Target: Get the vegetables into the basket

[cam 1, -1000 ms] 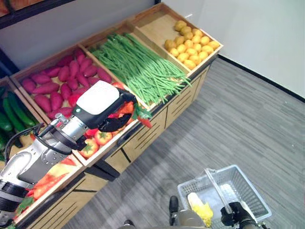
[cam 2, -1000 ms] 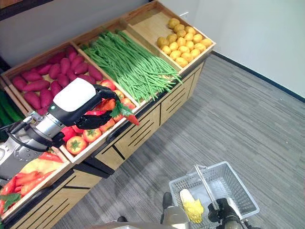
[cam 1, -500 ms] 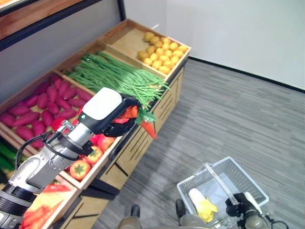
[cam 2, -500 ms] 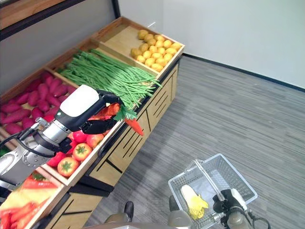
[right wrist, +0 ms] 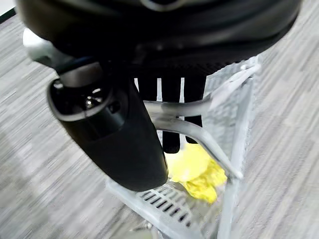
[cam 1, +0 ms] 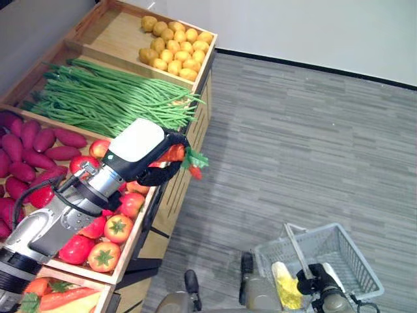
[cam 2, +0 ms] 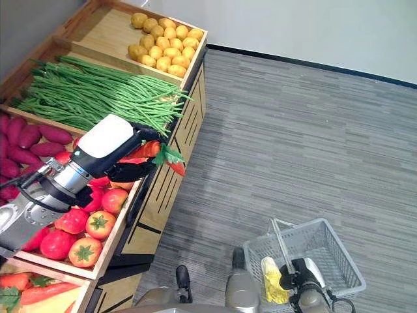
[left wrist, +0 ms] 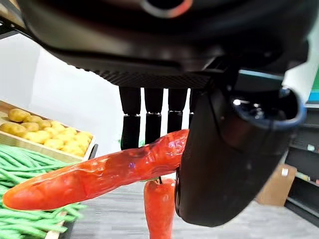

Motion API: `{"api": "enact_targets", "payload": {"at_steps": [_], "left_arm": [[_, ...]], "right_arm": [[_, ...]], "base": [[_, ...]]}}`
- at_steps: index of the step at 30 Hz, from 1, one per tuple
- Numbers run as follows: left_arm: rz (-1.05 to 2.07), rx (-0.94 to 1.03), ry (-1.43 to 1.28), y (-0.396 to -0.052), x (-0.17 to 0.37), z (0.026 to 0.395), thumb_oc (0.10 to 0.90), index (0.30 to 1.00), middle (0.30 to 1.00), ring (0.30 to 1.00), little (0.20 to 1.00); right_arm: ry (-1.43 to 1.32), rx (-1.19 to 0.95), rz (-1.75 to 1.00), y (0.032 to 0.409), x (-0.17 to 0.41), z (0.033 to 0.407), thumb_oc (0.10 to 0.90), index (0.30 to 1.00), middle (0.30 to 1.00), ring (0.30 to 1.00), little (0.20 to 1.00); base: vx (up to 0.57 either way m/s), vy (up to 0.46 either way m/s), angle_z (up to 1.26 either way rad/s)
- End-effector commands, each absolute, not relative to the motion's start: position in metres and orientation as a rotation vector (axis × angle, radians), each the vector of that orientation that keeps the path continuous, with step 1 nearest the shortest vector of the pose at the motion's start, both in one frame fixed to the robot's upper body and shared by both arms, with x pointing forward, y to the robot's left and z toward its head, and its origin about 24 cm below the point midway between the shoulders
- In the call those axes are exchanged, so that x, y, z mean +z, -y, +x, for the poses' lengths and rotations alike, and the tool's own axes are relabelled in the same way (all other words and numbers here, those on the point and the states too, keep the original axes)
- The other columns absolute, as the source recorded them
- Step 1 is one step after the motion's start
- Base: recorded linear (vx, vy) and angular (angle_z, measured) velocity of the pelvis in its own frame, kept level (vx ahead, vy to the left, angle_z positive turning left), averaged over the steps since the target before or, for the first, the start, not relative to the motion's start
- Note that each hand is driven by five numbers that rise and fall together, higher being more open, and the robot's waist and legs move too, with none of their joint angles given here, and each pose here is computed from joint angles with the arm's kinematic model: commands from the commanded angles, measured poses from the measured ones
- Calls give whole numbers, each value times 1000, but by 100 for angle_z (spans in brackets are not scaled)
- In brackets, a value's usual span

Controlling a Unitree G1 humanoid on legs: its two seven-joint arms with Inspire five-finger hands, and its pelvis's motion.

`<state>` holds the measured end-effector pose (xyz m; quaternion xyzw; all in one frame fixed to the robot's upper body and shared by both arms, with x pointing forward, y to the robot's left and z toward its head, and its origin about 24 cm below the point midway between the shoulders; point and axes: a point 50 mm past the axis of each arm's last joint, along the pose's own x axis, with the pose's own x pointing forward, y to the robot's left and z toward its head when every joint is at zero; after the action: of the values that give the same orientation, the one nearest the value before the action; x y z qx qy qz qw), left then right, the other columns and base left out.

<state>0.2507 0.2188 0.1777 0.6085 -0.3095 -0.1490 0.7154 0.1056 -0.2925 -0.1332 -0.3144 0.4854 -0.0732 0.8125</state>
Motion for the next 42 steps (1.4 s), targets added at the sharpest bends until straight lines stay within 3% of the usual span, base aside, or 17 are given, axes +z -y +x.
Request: {"api": "enact_targets", "payload": {"at_steps": [1, 7, 13, 22, 36, 42], "left_arm": [[1294, -164, 910, -219, 230, 246, 400, 300, 300, 300, 300], [1259, -154, 870, -222, 220, 246, 400, 300, 300, 300, 300], [1161, -184, 885, -207, 208, 251, 400, 300, 300, 300, 300], [1141, -185, 904, -204, 208, 250, 400, 300, 300, 300, 300], [1077, -325, 894, -187, 204, 253, 400, 300, 300, 300, 300], [954, -400, 883, -167, 196, 258, 400, 300, 300, 300, 300]], "right_arm": [[-911, -179, -729, 304, -117, 124, 400, 300, 300, 300, 300], [-882, -180, -752, 309, -112, 127, 400, 300, 300, 300, 300], [-688, -235, -838, 333, -74, 165, 400, 300, 300, 300, 300], [-468, -211, -904, 331, -36, 202, 400, 300, 300, 300, 300], [-124, -127, -988, 308, 34, 266, 400, 300, 300, 300, 300], [85, -78, -945, 276, 72, 294, 400, 300, 300, 300, 300]], "base": [[33, -170, -27], [-11, -252, -39], [-36, -198, -19], [27, 23, -33], [39, 89, -13], [5, 6, 2]]}}
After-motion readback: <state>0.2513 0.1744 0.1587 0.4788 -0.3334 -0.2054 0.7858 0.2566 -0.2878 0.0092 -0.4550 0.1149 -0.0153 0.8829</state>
